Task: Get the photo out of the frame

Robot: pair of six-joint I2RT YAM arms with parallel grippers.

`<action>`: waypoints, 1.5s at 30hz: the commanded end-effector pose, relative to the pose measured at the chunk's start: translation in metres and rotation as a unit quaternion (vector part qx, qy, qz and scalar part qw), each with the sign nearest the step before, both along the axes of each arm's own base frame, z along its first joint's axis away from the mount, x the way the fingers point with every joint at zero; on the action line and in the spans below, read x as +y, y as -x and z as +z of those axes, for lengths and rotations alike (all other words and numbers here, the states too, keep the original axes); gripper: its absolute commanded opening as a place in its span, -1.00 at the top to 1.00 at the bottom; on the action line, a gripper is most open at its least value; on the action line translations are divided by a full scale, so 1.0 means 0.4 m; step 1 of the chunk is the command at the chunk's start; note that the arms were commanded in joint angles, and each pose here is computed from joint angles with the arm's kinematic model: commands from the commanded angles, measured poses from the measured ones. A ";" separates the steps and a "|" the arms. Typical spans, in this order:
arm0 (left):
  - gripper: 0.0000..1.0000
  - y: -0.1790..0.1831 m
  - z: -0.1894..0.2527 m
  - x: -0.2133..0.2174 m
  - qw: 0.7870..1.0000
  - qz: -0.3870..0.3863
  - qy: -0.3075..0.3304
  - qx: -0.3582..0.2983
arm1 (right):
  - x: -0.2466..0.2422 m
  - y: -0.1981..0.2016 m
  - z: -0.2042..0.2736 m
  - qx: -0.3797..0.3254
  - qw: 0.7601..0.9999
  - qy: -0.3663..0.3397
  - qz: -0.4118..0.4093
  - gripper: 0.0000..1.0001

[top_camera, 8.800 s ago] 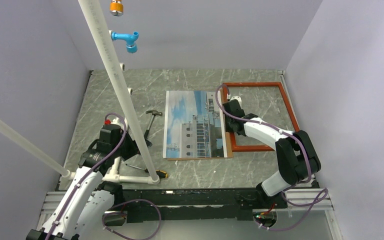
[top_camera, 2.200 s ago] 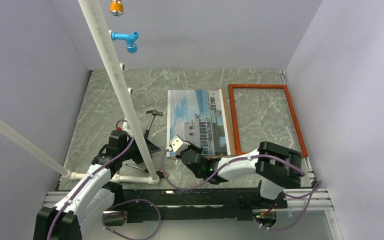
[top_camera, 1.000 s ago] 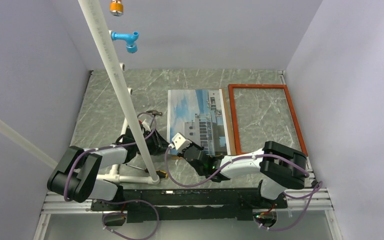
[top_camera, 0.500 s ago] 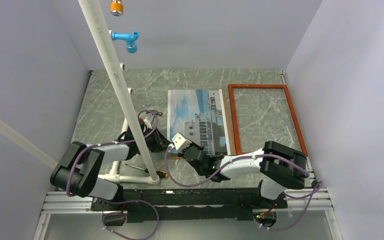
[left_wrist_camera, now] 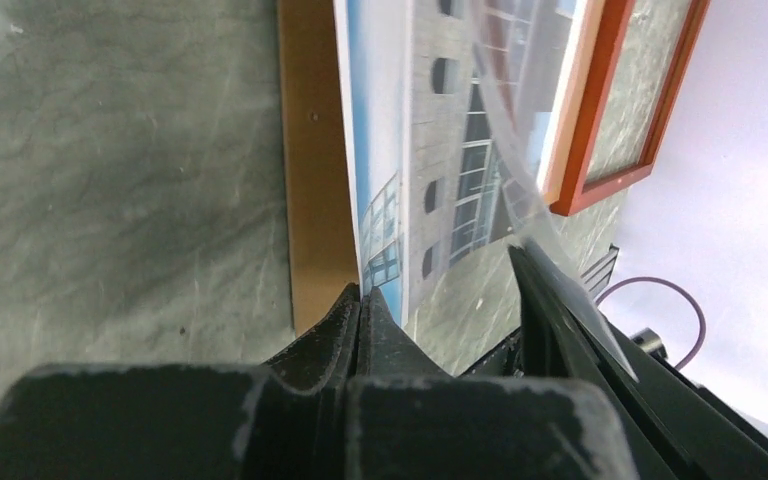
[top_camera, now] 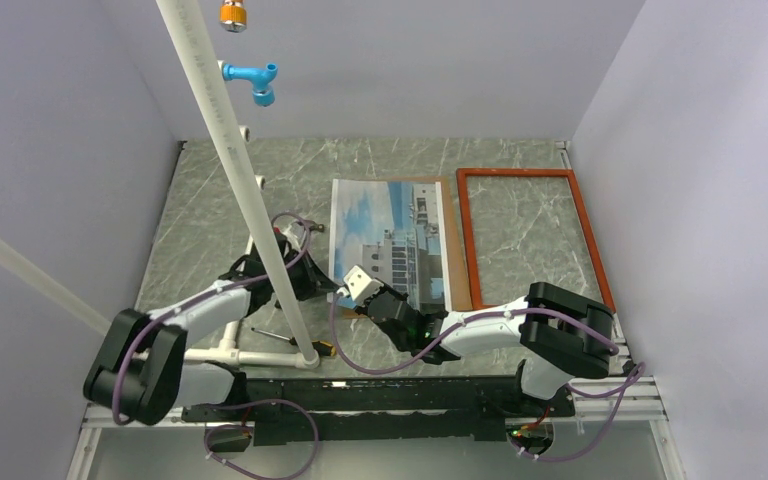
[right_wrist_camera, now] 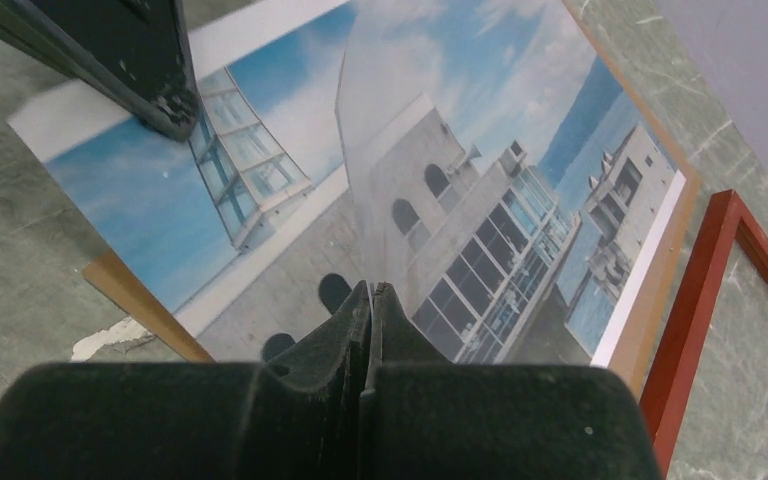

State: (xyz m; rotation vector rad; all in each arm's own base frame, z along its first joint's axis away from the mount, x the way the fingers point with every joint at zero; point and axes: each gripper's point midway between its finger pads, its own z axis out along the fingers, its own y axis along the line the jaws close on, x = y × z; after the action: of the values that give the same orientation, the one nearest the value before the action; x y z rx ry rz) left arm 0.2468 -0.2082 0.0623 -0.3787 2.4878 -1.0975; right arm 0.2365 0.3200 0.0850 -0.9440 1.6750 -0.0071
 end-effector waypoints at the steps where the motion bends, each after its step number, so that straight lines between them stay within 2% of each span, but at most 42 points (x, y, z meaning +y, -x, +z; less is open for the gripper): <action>1: 1.00 0.022 0.054 0.032 0.999 -0.007 -0.038 -0.021 | 0.009 -0.007 0.029 0.004 0.999 -0.036 -0.005 1.00; 7: 1.00 0.064 0.106 0.087 0.996 0.013 -0.079 -0.027 | 0.008 -0.009 0.024 0.006 0.999 -0.035 -0.007 1.00; 19: 1.00 0.138 0.298 0.223 0.979 0.074 -0.159 -0.105 | 0.013 -0.009 -0.001 0.014 1.000 -0.016 -0.004 1.00; 30: 1.00 0.188 0.482 0.311 0.958 0.127 -0.185 -0.180 | 0.027 -0.004 -0.027 0.029 1.000 0.000 0.006 1.00; 32: 1.00 0.192 0.506 0.320 0.955 0.134 -0.186 -0.190 | 0.030 -0.001 -0.028 0.033 0.999 -0.001 0.010 0.88; 37: 1.00 0.185 0.551 0.322 0.950 0.141 -0.178 -0.215 | 0.046 0.021 -0.007 0.051 0.998 -0.012 0.030 -0.14; 39: 1.00 0.178 0.556 0.308 0.952 0.135 -0.168 -0.217 | 0.061 0.047 0.041 0.065 0.996 -0.044 0.049 -0.40; 42: 1.00 0.163 0.555 0.282 0.957 0.122 -0.151 -0.216 | 0.075 0.102 0.107 0.101 0.984 -0.116 0.088 -0.63; 45: 1.00 0.150 0.553 0.265 0.960 0.117 -0.141 -0.211 | 0.087 0.158 0.169 0.133 0.964 -0.191 0.132 -0.74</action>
State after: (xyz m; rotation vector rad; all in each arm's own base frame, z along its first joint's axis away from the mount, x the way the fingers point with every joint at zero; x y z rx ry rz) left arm 0.1753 -0.0906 0.2694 -0.3398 2.1554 -0.5764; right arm 0.2036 0.3348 0.1040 -0.9896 1.7474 0.2749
